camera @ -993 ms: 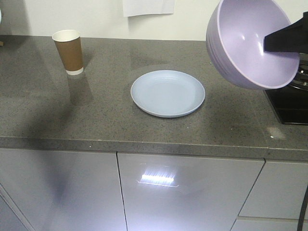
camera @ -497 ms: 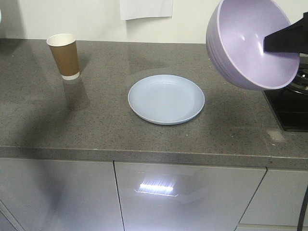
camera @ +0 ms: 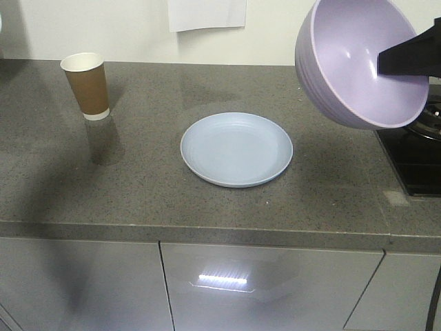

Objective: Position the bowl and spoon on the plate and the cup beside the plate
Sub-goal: 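Drive toward the counter with the pale blue plate and paper cup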

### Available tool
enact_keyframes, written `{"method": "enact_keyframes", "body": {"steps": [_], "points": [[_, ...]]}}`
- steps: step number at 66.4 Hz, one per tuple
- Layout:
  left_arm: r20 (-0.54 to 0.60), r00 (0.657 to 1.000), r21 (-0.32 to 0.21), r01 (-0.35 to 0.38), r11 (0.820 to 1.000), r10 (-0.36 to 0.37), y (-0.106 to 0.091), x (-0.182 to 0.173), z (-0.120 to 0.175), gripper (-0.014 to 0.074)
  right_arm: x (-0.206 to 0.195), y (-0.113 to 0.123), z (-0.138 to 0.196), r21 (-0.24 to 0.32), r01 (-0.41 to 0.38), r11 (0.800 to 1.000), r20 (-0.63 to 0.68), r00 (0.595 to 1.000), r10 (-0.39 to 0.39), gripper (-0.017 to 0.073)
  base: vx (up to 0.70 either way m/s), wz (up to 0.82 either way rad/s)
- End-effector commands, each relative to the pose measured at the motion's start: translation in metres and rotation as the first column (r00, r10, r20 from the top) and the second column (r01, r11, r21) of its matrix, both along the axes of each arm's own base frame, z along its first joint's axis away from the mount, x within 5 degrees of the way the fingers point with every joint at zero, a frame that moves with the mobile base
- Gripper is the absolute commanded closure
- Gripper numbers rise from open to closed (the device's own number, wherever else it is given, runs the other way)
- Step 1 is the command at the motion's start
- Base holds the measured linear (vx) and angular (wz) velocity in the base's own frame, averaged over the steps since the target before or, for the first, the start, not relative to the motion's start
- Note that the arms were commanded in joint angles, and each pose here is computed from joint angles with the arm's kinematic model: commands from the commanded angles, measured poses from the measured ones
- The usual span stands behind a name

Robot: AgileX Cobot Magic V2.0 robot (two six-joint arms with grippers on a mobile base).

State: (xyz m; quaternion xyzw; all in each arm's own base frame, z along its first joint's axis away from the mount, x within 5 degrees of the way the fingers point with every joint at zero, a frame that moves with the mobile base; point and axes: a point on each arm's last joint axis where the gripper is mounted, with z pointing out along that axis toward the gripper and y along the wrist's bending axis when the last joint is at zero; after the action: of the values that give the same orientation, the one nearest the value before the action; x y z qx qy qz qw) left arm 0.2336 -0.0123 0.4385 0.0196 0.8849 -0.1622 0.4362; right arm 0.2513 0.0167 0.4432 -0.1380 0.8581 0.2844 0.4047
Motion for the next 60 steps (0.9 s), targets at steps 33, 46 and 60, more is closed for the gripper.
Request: {"method": "enact_keyframes", "body": {"steps": [33,46,60], "points": [[0.101,0.995,-0.034,-0.010,0.999,0.014,-0.0019,-0.0059,0.0181,0.0601,-0.0078,0.0032,0.0188,0.040,0.002,0.999,0.089,0.996,-0.005,0.0565,0.06,-0.01],[0.101,0.995,-0.034,-0.010,0.999,0.014,-0.0019,-0.0059,0.0181,0.0601,-0.0078,0.0032,0.0188,0.040,0.002,0.999,0.089,0.996,-0.005,0.0565,0.06,-0.02],[0.101,0.995,-0.034,-0.010,0.999,0.014,-0.0019,-0.0059,0.0181,0.0601,-0.0078,0.0032,0.0188,0.040,0.002,0.999,0.089,0.996,-0.005,0.0565,0.05,-0.01]]}}
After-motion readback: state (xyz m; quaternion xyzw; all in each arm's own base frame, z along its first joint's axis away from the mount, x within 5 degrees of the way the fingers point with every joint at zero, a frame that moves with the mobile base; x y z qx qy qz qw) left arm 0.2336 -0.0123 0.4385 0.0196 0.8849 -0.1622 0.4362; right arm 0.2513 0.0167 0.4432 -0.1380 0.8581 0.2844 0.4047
